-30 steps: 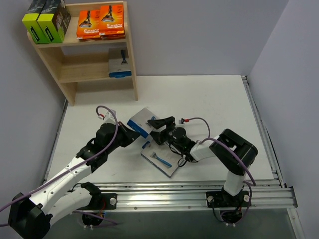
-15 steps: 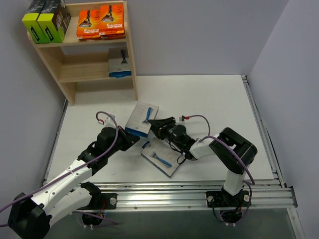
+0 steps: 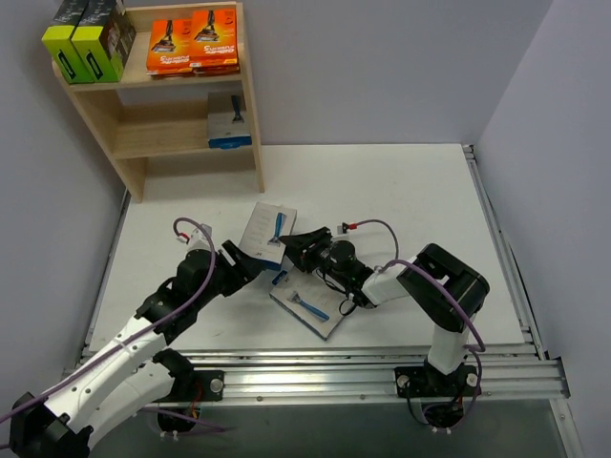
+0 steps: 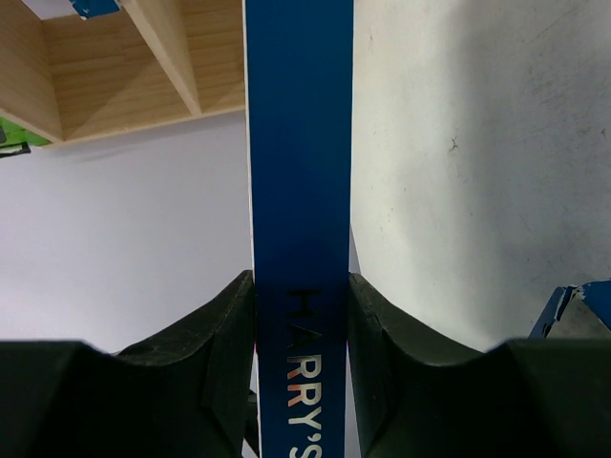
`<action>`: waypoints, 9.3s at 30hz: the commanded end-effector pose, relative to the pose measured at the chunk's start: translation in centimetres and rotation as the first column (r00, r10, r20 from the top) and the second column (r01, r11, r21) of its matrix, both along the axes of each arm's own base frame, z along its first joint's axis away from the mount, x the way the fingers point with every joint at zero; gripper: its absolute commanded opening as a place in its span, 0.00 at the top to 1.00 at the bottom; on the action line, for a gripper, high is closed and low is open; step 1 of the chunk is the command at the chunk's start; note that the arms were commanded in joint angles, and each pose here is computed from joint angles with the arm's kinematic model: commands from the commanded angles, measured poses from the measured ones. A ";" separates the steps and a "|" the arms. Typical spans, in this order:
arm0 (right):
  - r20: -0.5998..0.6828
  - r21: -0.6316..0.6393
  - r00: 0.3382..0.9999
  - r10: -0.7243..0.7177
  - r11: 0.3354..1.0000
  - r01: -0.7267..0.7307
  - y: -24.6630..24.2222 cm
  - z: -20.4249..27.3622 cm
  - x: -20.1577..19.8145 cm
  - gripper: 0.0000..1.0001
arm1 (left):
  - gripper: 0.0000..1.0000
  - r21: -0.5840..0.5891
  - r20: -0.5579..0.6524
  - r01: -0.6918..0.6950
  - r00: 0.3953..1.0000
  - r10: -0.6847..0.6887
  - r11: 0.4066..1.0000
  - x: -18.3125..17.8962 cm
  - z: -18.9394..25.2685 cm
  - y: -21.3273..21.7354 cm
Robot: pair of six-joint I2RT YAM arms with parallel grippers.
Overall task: Place and organize the shaving razors onto the shelf
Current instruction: Pass the shaving razor from the left arm to the right, then pass the shaving razor from the right arm to the left, then place the shaving razor onto shelf
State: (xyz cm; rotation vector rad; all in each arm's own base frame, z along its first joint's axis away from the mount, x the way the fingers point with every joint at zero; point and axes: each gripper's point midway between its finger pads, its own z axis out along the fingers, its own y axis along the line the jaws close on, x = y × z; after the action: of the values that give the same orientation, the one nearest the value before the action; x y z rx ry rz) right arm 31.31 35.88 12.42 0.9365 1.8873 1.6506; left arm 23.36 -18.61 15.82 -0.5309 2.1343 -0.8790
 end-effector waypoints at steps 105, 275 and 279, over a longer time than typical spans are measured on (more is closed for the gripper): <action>0.375 0.177 0.909 0.185 0.948 -0.266 1.2 10.5 -1.3 0.39 | 0.98 -0.374 0.184 0.019 0.982 0.053 0.927 2.2 7.1 6.1; 0.354 -0.258 0.890 0.286 0.945 -0.201 -18.6 4.8 8.9 0.00 | 0.98 -0.265 0.361 -0.254 0.868 0.340 0.930 31.7 15.8 24.3; 0.350 -0.258 0.893 0.283 0.946 -0.198 -18.8 4.5 9.0 0.00 | 0.98 -0.260 0.354 -0.253 0.873 0.336 0.932 32.2 15.2 23.9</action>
State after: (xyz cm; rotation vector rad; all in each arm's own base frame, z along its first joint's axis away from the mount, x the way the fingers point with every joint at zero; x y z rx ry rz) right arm 39.67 17.25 15.04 0.3758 1.9702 1.5823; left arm 54.54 5.20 29.10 -0.7817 1.6018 -0.9920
